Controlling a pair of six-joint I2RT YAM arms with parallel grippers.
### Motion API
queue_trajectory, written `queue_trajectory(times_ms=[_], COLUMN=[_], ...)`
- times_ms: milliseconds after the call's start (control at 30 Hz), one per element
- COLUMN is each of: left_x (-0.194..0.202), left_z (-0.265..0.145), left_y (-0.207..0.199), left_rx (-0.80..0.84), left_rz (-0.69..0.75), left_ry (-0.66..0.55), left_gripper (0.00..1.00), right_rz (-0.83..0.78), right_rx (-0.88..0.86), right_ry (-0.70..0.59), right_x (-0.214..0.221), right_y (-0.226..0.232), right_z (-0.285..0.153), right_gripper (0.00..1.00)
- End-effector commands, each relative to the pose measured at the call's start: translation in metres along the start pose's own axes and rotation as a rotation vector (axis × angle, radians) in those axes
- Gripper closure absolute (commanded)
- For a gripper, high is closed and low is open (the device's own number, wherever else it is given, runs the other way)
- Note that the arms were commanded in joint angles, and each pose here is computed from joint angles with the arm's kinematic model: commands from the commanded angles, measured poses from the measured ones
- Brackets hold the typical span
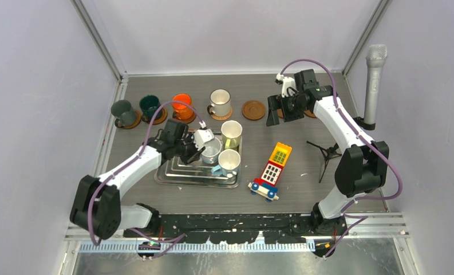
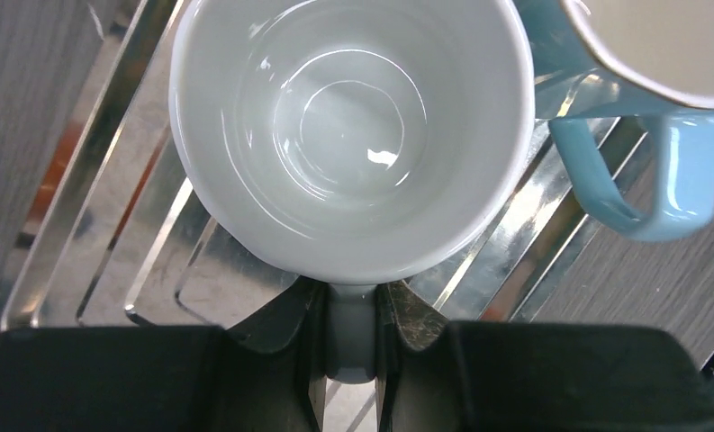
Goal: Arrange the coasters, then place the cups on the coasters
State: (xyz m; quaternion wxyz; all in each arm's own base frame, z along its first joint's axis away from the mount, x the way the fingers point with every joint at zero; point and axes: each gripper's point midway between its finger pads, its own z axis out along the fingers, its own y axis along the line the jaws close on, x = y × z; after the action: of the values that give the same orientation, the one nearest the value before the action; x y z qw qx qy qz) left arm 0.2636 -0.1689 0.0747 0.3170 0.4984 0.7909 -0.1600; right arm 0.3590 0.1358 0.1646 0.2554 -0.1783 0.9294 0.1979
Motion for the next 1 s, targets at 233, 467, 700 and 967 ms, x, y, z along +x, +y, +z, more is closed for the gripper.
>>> queue_trajectory(times_ms=[233,467,700,967], left_x=[-0.084,-0.165,-0.226,-0.283], left_z=[-0.067,-0.092,-0.077,-0.034], left_y=[-0.002,0.028,0.062,0.090], left_rx=[-0.046,-0.104,-0.196,-0.243], left_rz=[0.050,0.024,0.003,-0.054], left_ry=[-0.255,-0.353,-0.373,-0.378], left_gripper=[1.00,1.00,1.00,1.00], right_rz=[-0.016,-0.013,-0.025,-0.022], right_rx=[0.001,0.003,0.035,0.052], right_ry=[-0.079,-0.088,-0.085,-0.090], right_x=[-0.018,-0.021,-0.016,-0.013], right_y=[0.006,0.006,0.001,-0.002], right_z=[-0.016,-0.018,-0.020,-0.021], right_gripper=[0.11,0.11,0.11,0.11])
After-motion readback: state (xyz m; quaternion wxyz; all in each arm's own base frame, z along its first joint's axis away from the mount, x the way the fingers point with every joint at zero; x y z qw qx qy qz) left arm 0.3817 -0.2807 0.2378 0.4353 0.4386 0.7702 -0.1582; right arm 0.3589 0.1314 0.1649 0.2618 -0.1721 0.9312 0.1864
